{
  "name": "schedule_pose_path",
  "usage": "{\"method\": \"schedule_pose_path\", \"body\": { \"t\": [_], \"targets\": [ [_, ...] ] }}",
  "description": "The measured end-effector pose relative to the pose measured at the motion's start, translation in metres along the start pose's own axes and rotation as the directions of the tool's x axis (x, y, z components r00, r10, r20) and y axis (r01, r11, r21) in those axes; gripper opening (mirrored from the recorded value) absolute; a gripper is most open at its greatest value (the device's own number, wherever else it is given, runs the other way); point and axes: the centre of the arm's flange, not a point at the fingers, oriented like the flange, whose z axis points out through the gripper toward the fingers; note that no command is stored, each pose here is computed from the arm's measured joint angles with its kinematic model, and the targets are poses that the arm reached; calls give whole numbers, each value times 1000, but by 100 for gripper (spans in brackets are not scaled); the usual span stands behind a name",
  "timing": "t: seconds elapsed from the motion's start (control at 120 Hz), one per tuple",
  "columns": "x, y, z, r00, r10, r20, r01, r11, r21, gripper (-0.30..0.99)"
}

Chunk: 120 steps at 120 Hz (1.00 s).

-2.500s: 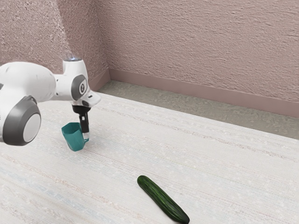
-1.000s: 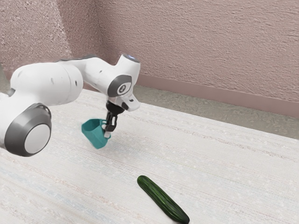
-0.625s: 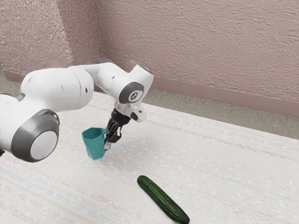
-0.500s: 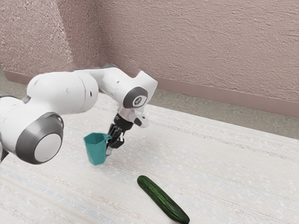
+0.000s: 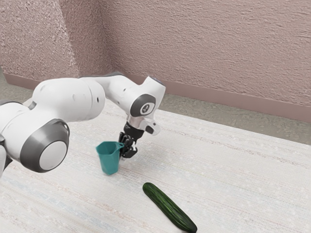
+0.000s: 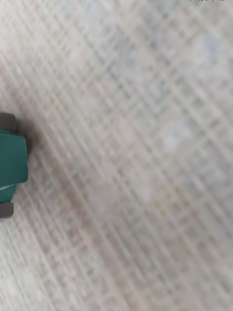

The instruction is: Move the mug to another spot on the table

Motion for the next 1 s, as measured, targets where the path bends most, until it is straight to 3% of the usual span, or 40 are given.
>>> {"method": "schedule_pose_path", "body": {
  "t": [0.083,0.275,0.4,0.567,0.733,0.8,0.883,1.0],
  "targets": [
    [1,0,-1,1000,-15,-15,14,1000,-11,-9],
    [2,1,1,999,-41,-31,39,998,-50,30],
    [2,2,2,998,-52,-34,50,997,-63,47],
    [3,4,-2,997,-61,-44,58,996,-62,58],
    [10,10,-27,994,-54,-96,52,998,-23,63],
    [12,14,-49,989,-46,-139,48,999,6,65],
    [4,26,-100,972,-26,-233,39,998,52,66],
    [-77,45,-170,920,-33,-390,47,999,27,67]
  ]
}}
